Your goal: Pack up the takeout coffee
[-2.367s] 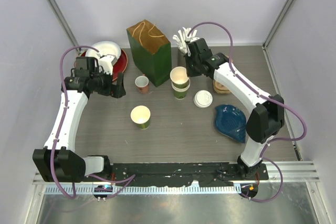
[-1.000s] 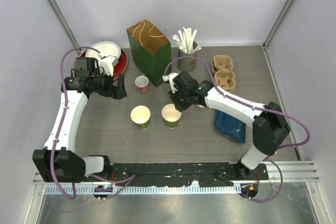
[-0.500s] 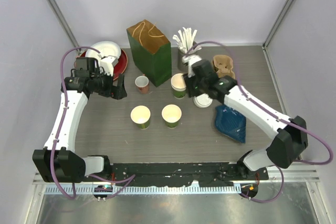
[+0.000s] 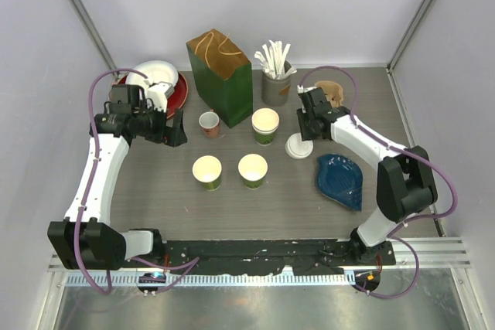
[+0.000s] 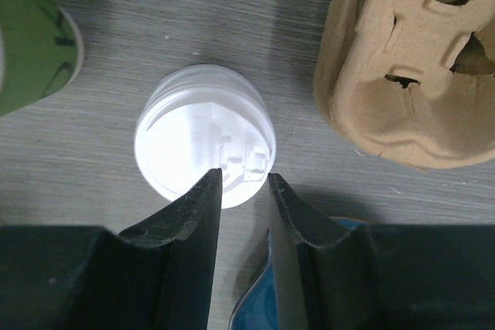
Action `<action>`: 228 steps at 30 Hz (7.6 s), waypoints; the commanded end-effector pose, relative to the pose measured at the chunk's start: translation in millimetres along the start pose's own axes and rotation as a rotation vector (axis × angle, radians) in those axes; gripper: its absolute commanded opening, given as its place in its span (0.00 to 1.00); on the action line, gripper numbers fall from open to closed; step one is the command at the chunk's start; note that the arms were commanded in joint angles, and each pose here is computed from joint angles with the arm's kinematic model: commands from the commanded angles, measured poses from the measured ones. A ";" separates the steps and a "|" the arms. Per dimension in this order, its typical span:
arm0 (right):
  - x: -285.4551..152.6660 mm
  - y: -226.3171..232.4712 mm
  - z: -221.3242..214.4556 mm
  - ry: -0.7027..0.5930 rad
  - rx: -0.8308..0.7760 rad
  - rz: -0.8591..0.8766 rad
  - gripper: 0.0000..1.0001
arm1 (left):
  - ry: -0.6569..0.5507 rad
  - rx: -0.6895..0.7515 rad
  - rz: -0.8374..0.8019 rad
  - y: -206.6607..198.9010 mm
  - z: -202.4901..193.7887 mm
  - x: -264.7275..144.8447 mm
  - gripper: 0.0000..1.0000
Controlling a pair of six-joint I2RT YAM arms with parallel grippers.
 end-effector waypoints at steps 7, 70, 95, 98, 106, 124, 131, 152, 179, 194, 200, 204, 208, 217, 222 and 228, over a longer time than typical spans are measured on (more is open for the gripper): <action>21.4 -15.2 8.5 -0.018 0.015 -0.014 0.38 | -0.021 0.018 -0.001 -2.0 0.7 -8.0 0.92; -93.5 0.8 47.7 -0.075 0.132 0.244 0.01 | -0.019 0.022 0.000 -2.4 3.4 -11.7 0.92; -133.3 242.3 7.8 0.122 -0.311 0.657 0.01 | 0.162 0.039 0.120 -4.1 -29.0 -34.1 0.93; -122.4 249.3 0.8 0.157 -0.342 0.634 0.01 | 0.152 0.052 0.107 -4.8 -28.0 -34.3 0.93; -105.4 259.2 -6.1 0.199 -0.363 0.617 0.01 | 0.147 0.059 0.109 -4.0 -25.9 -34.8 0.93; -86.5 268.2 -13.9 0.234 -0.381 0.579 0.01 | 0.141 0.069 0.101 -4.8 -26.7 -34.9 0.93; -87.4 270.2 -11.5 0.229 -0.385 0.576 0.01 | 0.138 0.070 0.094 -5.5 -27.6 -33.9 0.93; -82.1 265.3 -26.7 0.276 -0.406 0.546 0.01 | 0.138 0.075 0.087 -6.3 -28.6 -34.1 0.93; -105.1 265.2 -7.9 0.187 -0.379 0.574 0.47 | 0.065 0.012 -0.208 -25.9 -30.5 -11.8 0.65; -129.0 256.9 -23.1 0.007 -0.248 0.922 0.01 | -0.049 0.019 -0.461 -40.2 -39.8 24.8 0.00; -139.5 260.0 -14.0 -0.020 -0.239 0.952 0.01 | -0.030 0.079 -0.458 -46.9 -32.5 16.3 0.00; -130.2 262.2 -21.6 0.002 -0.243 0.963 0.01 | -0.006 0.085 -0.450 -46.2 -42.5 27.9 0.00; -86.4 264.4 -55.1 0.099 -0.236 0.924 0.01 | 0.071 0.083 -0.443 -39.1 -65.3 52.3 0.00; -52.3 255.5 -86.8 0.186 -0.201 0.844 0.01 | 0.184 0.175 -0.414 -28.7 -87.2 66.4 0.00; -71.6 262.2 -68.0 0.157 -0.208 0.882 0.01 | 0.074 0.173 -0.495 -42.9 -63.3 40.3 0.00; -105.5 276.7 -39.0 0.095 -0.220 0.981 0.01 | 0.006 0.177 -0.516 -51.6 -40.5 14.3 0.00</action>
Point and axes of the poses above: each gripper's point midway between its finger pads, its own x axis out along the fingers, its own y axis along the line the jaws close on, z = x × y, the point moved 9 cm from there along -x, back along the fingers, and after that the axes turned 10 degrees about x, right-handed, at the moved point
